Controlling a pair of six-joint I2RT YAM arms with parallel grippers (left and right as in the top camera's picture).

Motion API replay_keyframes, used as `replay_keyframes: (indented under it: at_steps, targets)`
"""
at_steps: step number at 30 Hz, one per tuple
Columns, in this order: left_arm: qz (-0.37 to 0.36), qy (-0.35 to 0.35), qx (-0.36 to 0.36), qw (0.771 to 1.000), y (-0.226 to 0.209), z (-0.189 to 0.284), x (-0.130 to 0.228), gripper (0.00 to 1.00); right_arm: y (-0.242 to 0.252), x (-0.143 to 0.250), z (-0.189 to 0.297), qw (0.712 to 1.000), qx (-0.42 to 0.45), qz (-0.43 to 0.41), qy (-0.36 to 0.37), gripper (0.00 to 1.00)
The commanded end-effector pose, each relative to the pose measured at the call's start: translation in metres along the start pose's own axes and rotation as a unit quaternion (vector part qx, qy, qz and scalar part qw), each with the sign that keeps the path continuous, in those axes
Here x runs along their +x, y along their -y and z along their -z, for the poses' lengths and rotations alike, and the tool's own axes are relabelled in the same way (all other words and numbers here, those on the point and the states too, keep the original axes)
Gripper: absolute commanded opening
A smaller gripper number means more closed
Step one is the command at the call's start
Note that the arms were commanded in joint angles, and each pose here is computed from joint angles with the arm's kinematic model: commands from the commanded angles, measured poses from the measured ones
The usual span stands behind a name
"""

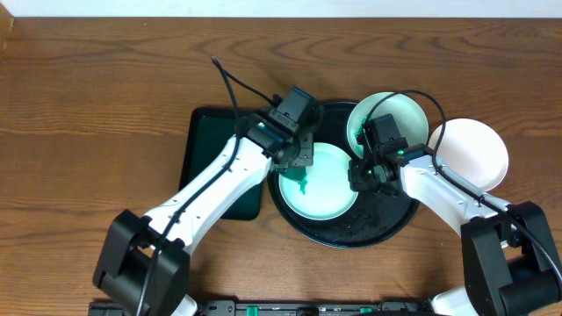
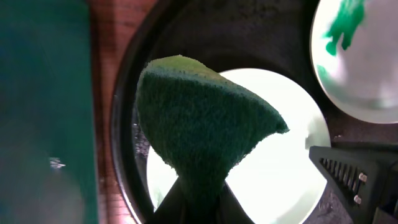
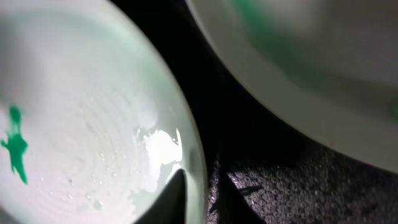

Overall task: Clean dirty plates on tray and stack at the side
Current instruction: 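Carry the sponge with the left gripper over to the lower mint plate, then scrub the lower mint plate surface with the sponge in the left gripper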

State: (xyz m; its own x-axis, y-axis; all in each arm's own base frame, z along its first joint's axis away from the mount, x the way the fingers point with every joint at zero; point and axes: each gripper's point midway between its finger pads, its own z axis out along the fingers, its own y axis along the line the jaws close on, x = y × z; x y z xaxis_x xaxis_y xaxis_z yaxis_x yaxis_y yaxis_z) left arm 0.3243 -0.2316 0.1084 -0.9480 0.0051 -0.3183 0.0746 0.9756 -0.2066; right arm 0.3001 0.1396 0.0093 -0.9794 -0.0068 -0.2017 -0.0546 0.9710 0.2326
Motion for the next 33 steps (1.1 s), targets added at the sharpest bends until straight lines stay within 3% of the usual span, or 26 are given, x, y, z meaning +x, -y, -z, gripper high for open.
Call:
replay_keyframes:
  at_steps: [1,33]
  targets:
    - [0.010,-0.006,0.001,1.000,0.008,-0.008,0.000,0.07,0.000,-0.006,0.004,1.000,0.000,0.002,0.012,0.04]
    - [0.031,-0.075,-0.073,0.994,-0.009,-0.087,0.036,0.07,0.000,-0.005,0.004,1.000,0.001,0.000,0.008,0.01]
